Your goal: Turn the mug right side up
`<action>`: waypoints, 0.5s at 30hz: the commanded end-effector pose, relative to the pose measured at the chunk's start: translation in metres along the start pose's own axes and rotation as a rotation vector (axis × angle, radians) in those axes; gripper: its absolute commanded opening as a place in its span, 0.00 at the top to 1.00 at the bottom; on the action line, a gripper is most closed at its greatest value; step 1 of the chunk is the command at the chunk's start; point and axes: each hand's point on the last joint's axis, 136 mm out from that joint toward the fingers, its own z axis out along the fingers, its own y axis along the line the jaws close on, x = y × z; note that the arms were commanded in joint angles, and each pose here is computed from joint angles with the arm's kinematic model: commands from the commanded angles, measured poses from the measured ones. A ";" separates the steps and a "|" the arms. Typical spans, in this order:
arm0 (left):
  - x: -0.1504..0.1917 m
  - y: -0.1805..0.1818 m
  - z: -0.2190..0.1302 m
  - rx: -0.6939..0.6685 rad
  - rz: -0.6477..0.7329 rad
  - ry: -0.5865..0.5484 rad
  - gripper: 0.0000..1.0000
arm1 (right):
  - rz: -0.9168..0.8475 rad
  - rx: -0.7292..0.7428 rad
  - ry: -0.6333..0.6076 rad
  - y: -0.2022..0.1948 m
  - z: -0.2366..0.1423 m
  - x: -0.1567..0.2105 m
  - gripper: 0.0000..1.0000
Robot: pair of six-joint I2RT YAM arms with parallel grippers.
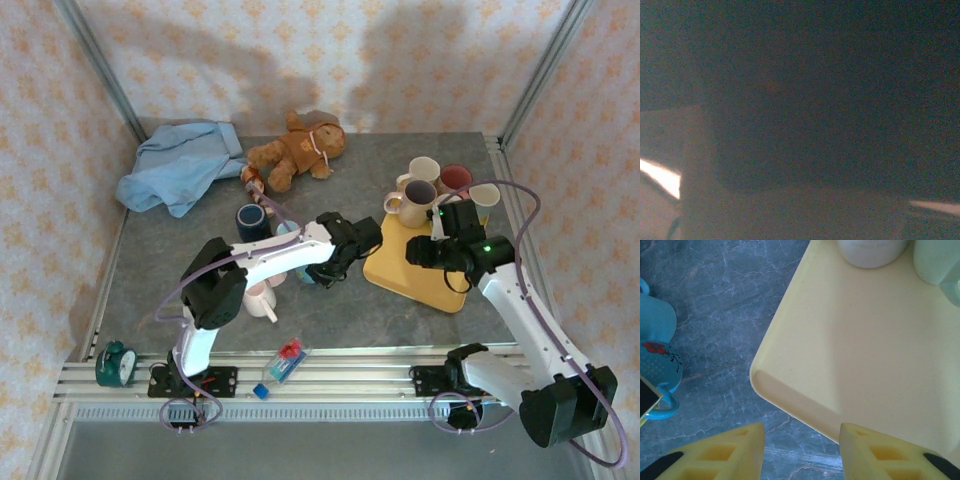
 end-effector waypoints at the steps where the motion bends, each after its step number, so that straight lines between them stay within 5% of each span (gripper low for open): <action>1: -0.020 -0.008 -0.058 0.143 0.134 -0.090 0.98 | 0.040 -0.040 -0.031 0.009 -0.016 -0.008 0.57; 15: -0.059 -0.035 -0.189 0.737 0.498 -0.317 1.00 | 0.268 -0.393 -0.119 0.075 -0.068 -0.051 0.57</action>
